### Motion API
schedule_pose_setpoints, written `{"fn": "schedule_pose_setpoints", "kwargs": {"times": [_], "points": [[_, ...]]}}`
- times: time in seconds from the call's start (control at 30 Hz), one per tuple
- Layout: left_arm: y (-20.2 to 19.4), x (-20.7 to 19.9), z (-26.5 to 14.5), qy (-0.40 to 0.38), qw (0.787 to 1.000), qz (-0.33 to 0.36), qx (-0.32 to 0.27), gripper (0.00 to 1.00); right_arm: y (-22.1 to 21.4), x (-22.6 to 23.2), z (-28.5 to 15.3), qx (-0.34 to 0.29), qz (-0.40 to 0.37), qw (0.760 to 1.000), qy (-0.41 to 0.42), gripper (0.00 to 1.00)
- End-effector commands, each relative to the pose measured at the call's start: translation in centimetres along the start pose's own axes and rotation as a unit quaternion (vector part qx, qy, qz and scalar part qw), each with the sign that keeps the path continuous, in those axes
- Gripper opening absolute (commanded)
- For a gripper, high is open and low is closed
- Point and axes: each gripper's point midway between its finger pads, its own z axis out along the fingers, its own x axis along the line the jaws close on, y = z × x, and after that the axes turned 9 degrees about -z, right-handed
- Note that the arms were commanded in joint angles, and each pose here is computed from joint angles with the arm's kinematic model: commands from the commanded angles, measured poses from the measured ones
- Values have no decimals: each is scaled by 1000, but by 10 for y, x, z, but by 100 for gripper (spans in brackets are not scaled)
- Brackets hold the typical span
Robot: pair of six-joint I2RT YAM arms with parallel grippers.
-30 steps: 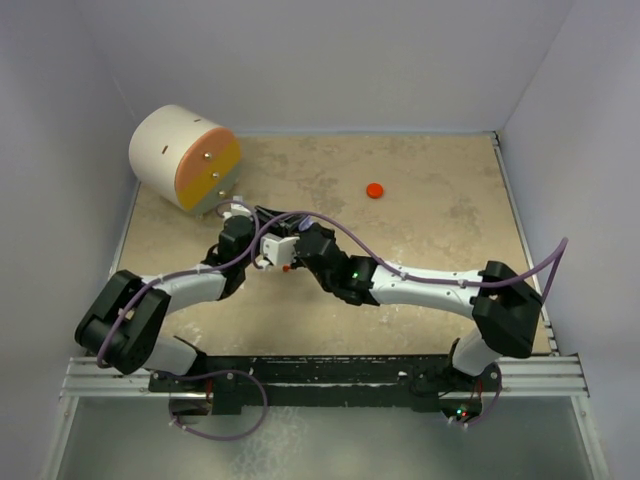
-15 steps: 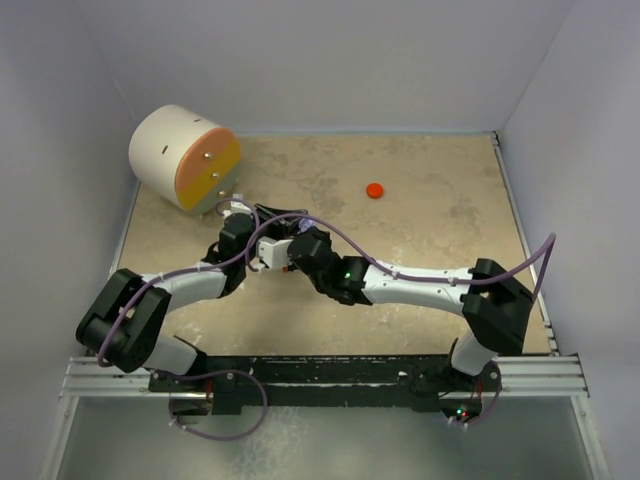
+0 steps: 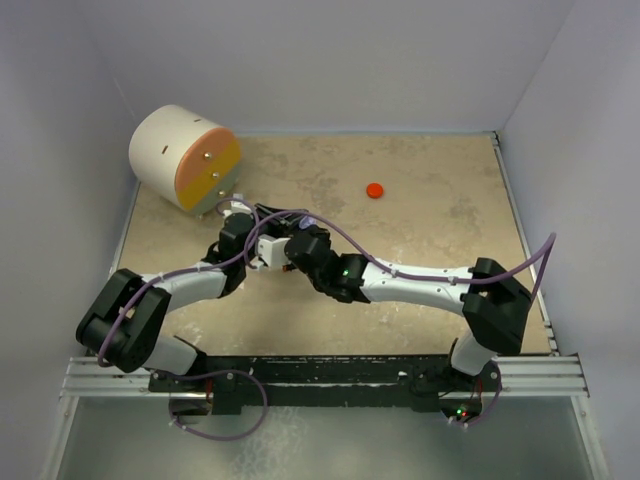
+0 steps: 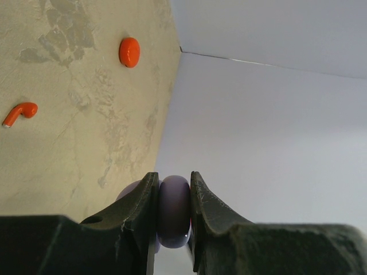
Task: Insert the wireless bluetooth earbuds into the charging case
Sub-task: Place the earbud in the charging case.
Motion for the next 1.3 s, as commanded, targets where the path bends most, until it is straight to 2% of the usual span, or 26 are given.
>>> {"fn": "schedule_pose_setpoints", "kwargs": {"times": [0.0,0.03,0.2,0.37,0.5,0.6,0.7,0.87,1.0,1.27], "points": [[-7,-54,1,-82,997,1,9,0,12,-13,-10,-27,37,999,-3,61],[-7,-55,1,-82,997,1,9,0,14,-15,-12,-33,42,999,-3,71],[-6,-50,2,-77,997,0,6,0,19,-39,-24,-59,75,995,-38,76],[-4,-46,3,-74,997,-2,2,0,15,-71,-43,-76,123,986,-80,92],[0,-42,2,-74,997,-3,-2,0,3,-85,-52,-74,180,976,-96,100],[4,-44,-1,-82,997,-4,-4,0,-19,-90,-54,-43,247,961,-117,100],[9,-46,-4,-89,996,1,-10,0,-51,-93,-57,6,337,928,-156,100],[11,-48,-8,-91,995,24,-18,0,-66,-98,-55,-15,470,869,-151,100],[9,-48,-9,-93,995,33,-12,0,-60,-104,-53,-49,499,852,-151,100],[5,-48,-17,-107,992,61,-3,0,-68,-101,-21,-63,538,833,-115,100]]}}
